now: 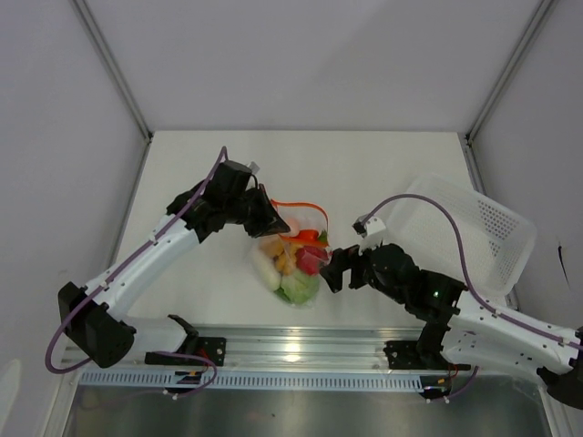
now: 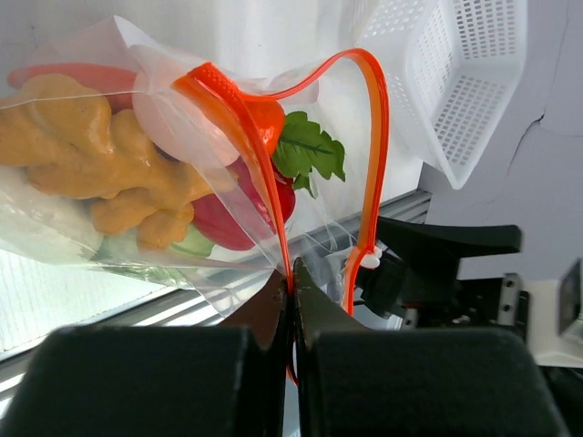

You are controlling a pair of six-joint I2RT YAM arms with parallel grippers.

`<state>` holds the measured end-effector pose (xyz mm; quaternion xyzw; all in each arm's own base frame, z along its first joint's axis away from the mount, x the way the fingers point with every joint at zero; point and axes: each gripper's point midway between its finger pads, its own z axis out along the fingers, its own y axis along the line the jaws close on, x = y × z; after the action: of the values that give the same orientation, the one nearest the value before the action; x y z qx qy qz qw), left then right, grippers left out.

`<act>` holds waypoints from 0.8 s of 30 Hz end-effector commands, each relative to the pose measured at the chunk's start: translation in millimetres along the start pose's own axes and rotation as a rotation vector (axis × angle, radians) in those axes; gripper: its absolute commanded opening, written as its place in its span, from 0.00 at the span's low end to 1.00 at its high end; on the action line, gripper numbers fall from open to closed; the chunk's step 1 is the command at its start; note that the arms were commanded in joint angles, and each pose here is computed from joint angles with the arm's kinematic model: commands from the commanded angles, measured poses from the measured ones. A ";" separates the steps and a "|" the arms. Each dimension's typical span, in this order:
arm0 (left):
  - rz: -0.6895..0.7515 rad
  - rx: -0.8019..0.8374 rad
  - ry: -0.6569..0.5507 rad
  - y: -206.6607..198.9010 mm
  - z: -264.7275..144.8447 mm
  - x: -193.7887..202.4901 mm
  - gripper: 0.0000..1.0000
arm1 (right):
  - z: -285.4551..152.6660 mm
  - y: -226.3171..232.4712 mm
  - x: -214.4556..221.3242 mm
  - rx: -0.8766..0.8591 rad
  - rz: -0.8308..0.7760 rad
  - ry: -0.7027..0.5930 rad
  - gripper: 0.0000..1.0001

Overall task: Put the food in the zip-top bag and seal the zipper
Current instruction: Zip the zipper food storage bag at the center of the board.

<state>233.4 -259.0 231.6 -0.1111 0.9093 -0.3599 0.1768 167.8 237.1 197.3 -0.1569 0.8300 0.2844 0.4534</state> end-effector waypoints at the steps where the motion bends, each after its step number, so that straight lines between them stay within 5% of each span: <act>1: -0.007 0.082 -0.032 -17.9 -11.9 -4.3 0.01 | 10.0 22.6 -32.4 -0.091 0.057 -0.178 0.97; 14: 0.012 0.111 -0.004 -23.0 -13.8 0.3 0.01 | 47.0 3.9 -24.2 -0.070 0.059 -0.283 0.82; 16: 0.014 0.118 -0.003 -25.3 -14.4 -0.1 0.01 | 49.2 2.6 -23.7 -0.079 0.068 -0.289 0.70; 17: 0.014 0.120 -0.001 -25.2 -13.9 0.4 0.01 | 48.2 3.8 -28.2 -0.090 0.076 -0.315 0.37; 19: 0.015 0.120 0.001 -24.9 -14.5 1.0 0.01 | 49.1 -0.6 -28.3 -0.076 0.084 -0.320 0.00; 24: 0.027 0.105 -0.014 -21.0 -15.7 -0.5 0.01 | 44.6 -0.7 -29.7 -0.090 0.078 -0.326 0.04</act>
<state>231.0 -264.5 235.0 -0.1047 0.9043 -0.3775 0.1699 209.5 263.0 178.3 -0.1110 0.7668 0.3362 0.5354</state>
